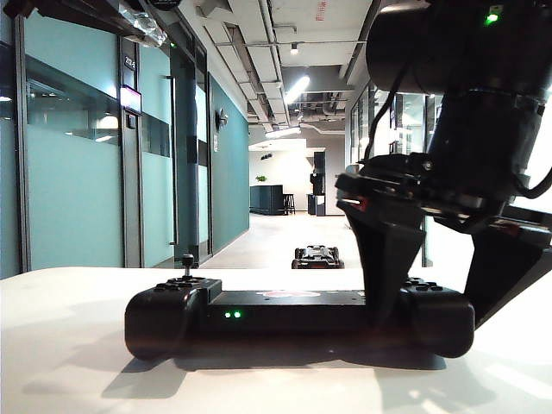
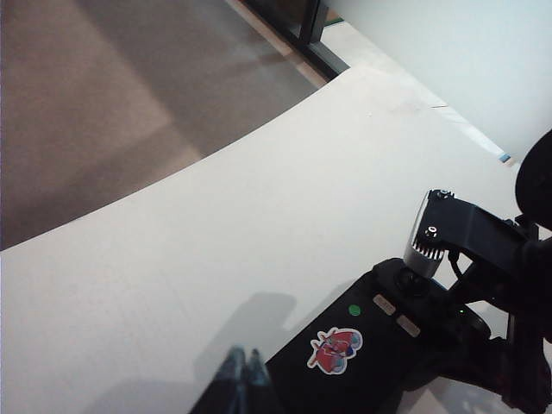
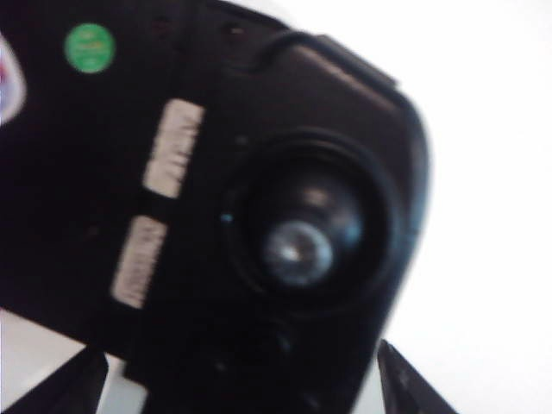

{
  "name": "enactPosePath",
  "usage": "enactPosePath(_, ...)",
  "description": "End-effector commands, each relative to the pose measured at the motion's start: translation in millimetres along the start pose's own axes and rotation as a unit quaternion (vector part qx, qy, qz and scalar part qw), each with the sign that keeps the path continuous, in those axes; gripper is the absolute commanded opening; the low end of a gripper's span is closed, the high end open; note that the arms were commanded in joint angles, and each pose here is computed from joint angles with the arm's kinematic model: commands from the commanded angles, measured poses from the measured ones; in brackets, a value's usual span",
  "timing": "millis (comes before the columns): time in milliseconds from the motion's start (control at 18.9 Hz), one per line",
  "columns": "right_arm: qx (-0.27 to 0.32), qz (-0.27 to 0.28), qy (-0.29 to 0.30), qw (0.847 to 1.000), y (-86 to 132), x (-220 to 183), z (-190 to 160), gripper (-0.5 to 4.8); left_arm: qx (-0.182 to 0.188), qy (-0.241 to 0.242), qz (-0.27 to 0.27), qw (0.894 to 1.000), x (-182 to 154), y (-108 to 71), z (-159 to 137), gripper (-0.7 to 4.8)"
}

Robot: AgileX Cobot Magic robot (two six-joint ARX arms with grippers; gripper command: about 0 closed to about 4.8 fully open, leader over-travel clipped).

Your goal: Push the left joystick on the remote control sitting on the white table forward to make the robot dog walk in a straight line until it approaches the door.

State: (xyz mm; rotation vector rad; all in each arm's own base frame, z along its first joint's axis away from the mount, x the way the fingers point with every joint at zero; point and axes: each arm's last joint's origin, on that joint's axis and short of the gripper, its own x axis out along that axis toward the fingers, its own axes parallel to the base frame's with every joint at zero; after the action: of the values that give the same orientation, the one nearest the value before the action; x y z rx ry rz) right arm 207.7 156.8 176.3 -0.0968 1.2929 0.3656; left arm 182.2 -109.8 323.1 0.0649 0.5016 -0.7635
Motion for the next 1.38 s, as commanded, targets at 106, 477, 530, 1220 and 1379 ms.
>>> enactPosePath(106, -0.001, 0.007, -0.002, 1.0, 1.4, 0.4, 1.6, 3.84, 0.003, -0.008, -0.003, 1.0, -1.4, -0.6, 2.5, -0.05)
enactPosePath(477, -0.001, 0.005, 0.001, 1.0, 1.4, 3.1, 1.9, 2.63, 0.003, -0.008, -0.012, 1.0, -1.4, -1.1, 2.5, -0.05)
enactPosePath(530, -0.001, 0.006, -0.001, 1.0, 1.5, 3.0, 2.1, 2.63, 0.003, -0.008, -0.012, 1.0, -1.4, -1.1, 2.5, -0.05)
enactPosePath(1220, 0.138, -0.022, 0.007, 0.99, -0.7, 2.9, -1.1, 1.98, 0.003, -0.007, -0.023, 1.0, -1.3, -1.8, 2.3, -0.05)
enactPosePath(1379, 0.174, -0.03, 0.02, 0.984, -1.7, 2.7, -4.0, 1.97, 0.003, -0.006, -0.023, 1.0, -1.1, -1.7, 1.7, -0.05)
